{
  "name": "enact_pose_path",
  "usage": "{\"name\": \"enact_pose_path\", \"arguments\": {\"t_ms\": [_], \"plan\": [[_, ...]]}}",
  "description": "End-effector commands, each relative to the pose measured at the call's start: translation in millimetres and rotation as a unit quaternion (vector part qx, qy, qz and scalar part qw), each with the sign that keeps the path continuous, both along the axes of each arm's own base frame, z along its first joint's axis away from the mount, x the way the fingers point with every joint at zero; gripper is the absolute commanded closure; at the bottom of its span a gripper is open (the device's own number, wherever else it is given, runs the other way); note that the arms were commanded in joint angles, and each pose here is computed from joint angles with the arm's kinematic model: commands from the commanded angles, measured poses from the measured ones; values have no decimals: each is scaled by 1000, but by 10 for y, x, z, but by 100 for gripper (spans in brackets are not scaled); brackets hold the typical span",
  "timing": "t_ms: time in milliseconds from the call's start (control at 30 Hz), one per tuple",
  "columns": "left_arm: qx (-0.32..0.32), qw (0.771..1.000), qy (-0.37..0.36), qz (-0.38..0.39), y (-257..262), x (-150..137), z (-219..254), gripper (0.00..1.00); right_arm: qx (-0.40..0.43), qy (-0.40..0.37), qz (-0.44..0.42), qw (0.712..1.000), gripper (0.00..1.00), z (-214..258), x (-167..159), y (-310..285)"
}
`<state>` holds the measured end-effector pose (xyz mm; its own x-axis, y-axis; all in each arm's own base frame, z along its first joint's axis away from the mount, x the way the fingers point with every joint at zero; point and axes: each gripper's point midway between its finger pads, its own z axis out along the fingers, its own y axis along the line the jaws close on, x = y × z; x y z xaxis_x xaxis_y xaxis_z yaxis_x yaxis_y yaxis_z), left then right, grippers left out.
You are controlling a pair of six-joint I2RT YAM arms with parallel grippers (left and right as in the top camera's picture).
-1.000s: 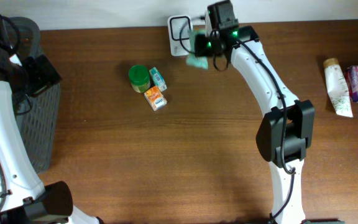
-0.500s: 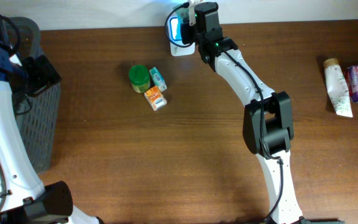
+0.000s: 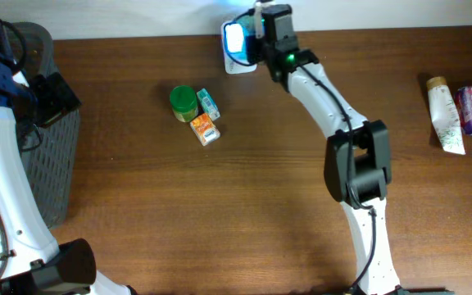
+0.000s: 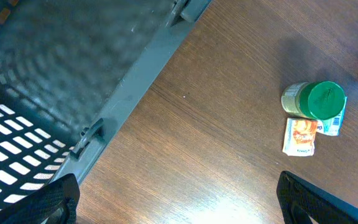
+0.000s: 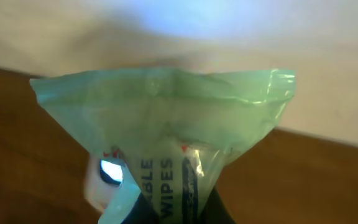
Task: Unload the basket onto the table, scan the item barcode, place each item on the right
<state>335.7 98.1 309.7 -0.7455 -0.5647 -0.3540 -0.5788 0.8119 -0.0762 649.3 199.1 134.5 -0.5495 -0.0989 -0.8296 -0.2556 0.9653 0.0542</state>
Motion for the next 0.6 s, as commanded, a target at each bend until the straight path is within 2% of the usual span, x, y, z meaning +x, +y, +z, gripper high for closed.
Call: {"name": "enact_pose_path", "arguments": {"t_ms": [0, 100, 167, 233, 300, 333, 367, 433, 500, 533, 567], "plan": [[4, 1000, -9, 10, 14, -51, 65, 1, -6, -2, -52, 999, 96, 597, -66, -720], [4, 1000, -9, 10, 14, -51, 65, 1, -35, 125, -122, 984, 96, 150, -389, -1638], [4, 1000, -9, 10, 14, -51, 65, 1, -71, 212, -193, 955, 96, -129, -751, -2378], [4, 1000, -9, 10, 14, -51, 65, 1, -119, 278, -208, 930, 96, -294, -1106, -2918], [4, 1000, -9, 10, 14, -51, 65, 1, -131, 327, -207, 913, 95, -407, -1397, -3268], [4, 1000, -9, 10, 14, -51, 65, 1, -128, 346, -227, 901, 60, -430, -1540, -3494], [4, 1000, -9, 10, 14, -51, 65, 1, -122, 355, -240, 895, 52, -440, -1627, -3639], [4, 1000, -9, 10, 14, -51, 65, 1, -107, 373, -269, 882, 43, -459, -1806, -3908], [4, 1000, -9, 10, 14, -51, 65, 1, -73, 383, -320, 864, 25, -472, -1937, -4062], [3, 1000, -9, 10, 14, -51, 65, 1, -55, 384, -330, 861, 24, -480, -1948, -4051], [4, 1000, -9, 10, 14, -51, 65, 1, -19, 385, -307, 870, 24, -498, -1899, -3905]]}}
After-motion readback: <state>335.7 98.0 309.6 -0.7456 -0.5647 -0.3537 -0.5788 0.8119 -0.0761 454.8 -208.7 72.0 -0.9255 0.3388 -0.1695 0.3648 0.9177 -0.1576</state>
